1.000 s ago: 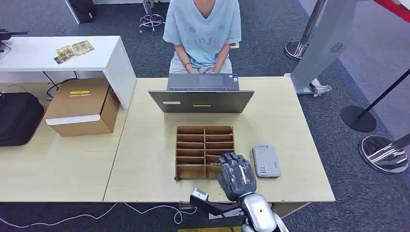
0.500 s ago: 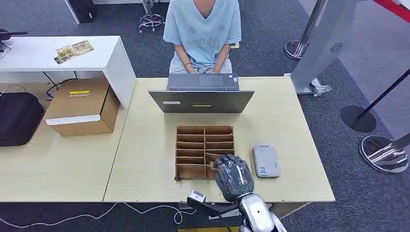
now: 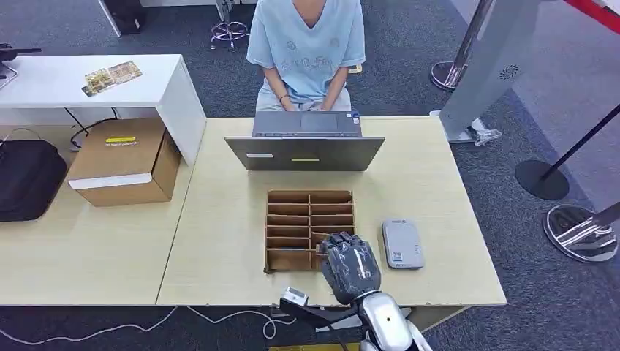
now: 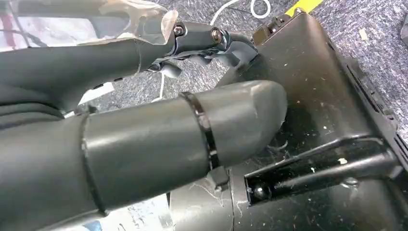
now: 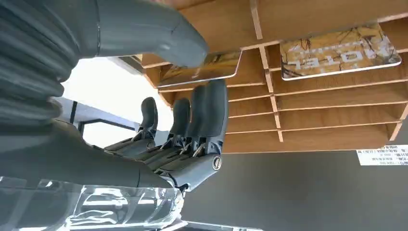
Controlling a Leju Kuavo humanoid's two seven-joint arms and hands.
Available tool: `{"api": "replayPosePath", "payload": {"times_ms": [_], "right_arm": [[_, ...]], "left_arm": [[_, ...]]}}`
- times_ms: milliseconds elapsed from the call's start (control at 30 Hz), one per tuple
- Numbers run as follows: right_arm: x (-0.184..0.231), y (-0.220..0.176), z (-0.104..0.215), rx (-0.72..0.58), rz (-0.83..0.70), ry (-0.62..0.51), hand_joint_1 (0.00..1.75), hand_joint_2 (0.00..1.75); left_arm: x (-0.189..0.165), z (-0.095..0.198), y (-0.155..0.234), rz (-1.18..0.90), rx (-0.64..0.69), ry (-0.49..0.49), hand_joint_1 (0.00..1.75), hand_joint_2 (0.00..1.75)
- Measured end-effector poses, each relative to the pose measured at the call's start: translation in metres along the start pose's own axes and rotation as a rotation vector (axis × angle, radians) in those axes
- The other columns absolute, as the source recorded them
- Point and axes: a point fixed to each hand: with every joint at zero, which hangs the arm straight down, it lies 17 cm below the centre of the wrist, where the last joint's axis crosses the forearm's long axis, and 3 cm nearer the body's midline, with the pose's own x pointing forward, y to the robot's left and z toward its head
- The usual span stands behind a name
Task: Pass the card to the sensor for recognition and then transmit it.
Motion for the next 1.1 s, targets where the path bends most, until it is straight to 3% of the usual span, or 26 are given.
{"api": "replayPosePath", "payload": {"times_ms": [100, 600, 900, 1100], "right_arm": [[0.0019, -0.0009, -0.001, -0.002, 0.001, -0.005, 0.77, 1.75], [0.0015, -0.0051, -0.006, -0.018, 0.011, -0.002, 0.86, 1.75], [0.0009, -0.0021, -0.0073, -0.013, 0.028, -0.002, 0.72, 1.75], [-0.0002, 0.0004, -0.0069, -0.007, 0.031, 0.002, 0.72, 1.75]], "left_arm": [[0.0003, 0.0, 0.0, 0.003, 0.0, -0.001, 0.0, 0.0], [0.0, 0.0, 0.0, 0.001, 0.0, 0.0, 0.0, 0.0], [0.0002, 0.0, -0.0001, 0.001, 0.0, 0.0, 0.0, 0.0], [0.0002, -0.0001, -0.0001, 0.001, 0.0, 0.0, 0.0, 0.0]]}}
